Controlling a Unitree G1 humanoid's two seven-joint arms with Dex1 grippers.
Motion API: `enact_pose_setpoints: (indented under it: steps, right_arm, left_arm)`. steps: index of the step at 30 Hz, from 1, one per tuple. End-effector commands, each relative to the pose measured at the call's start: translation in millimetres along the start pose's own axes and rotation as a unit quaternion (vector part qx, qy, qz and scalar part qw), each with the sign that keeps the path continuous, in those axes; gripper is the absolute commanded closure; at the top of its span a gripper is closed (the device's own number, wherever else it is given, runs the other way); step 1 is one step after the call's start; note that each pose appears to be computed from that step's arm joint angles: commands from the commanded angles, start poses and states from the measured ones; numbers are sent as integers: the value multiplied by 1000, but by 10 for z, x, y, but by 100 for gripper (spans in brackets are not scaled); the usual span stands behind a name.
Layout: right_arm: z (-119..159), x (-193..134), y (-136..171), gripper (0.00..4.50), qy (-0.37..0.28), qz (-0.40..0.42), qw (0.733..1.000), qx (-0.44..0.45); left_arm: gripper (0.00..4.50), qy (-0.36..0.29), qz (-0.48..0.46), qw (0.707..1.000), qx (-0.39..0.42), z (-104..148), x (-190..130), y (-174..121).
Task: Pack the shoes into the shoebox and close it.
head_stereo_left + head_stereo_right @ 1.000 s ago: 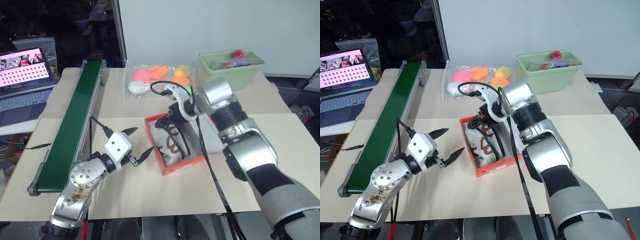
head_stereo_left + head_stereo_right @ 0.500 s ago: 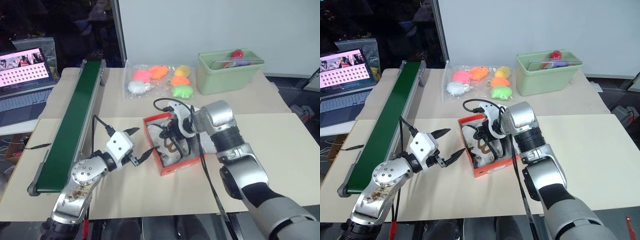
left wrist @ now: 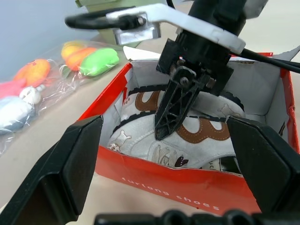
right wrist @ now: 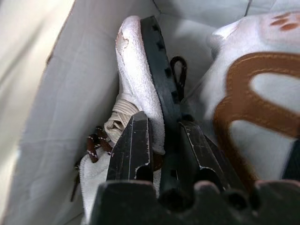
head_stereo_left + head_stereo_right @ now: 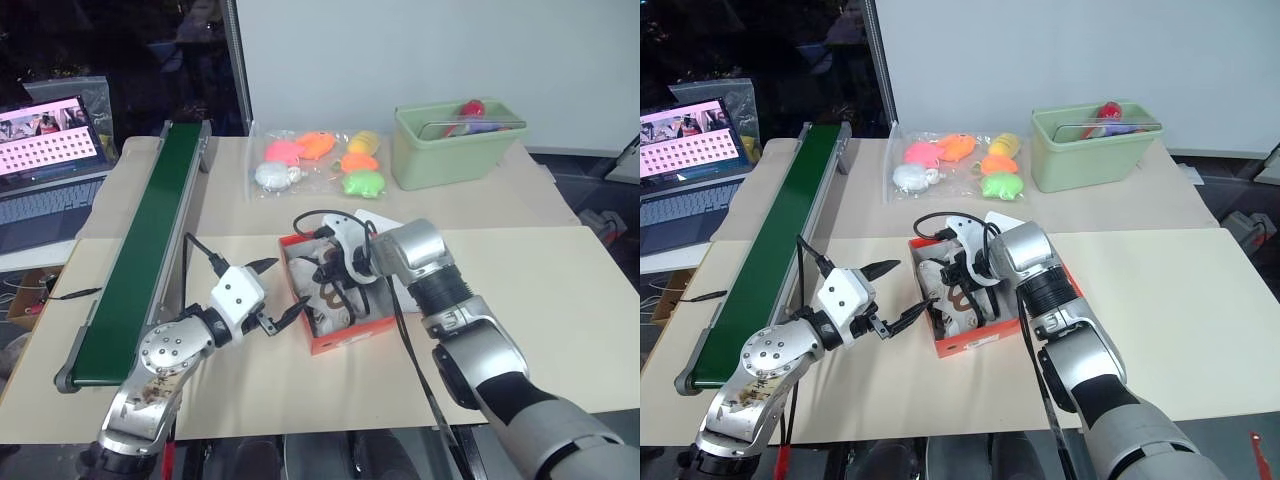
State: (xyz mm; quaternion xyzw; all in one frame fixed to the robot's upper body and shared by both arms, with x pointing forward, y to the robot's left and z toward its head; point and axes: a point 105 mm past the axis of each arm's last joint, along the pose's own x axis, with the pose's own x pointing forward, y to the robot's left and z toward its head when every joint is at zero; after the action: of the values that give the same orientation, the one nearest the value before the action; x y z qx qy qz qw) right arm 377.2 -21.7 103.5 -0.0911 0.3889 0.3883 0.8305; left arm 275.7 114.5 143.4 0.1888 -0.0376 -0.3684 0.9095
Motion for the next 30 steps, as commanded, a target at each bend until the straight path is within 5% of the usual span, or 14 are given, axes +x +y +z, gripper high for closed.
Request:
enact_pose_setpoints:
  steps: [1,7,15,20,22,27,30]
  right_arm:
    - [-279,179,-17,415,53,-2,998,-16]
    - [-118,182,-25,416,29,1,1000,-9]
    - [322,-248,28,416,-50,26,997,58]
    - [318,-380,34,416,-63,20,993,96]
    - [282,-399,69,318,-72,31,989,127]
    - [203,-375,129,166,-71,24,988,132]
    - [163,-377,158,166,-72,24,989,130]
  left_arm:
    - [0,-20,-1,1000,10,120,-12,6]
    - [0,-18,-1,1000,9,112,-9,9]
    - [0,-15,-7,1000,14,108,-17,16]
    - [0,-18,-13,1000,17,125,10,33]
    - [0,-20,-16,1000,17,128,35,51]
    - [0,-22,-20,999,21,136,66,97]
    - [0,-22,-19,999,23,134,75,124]
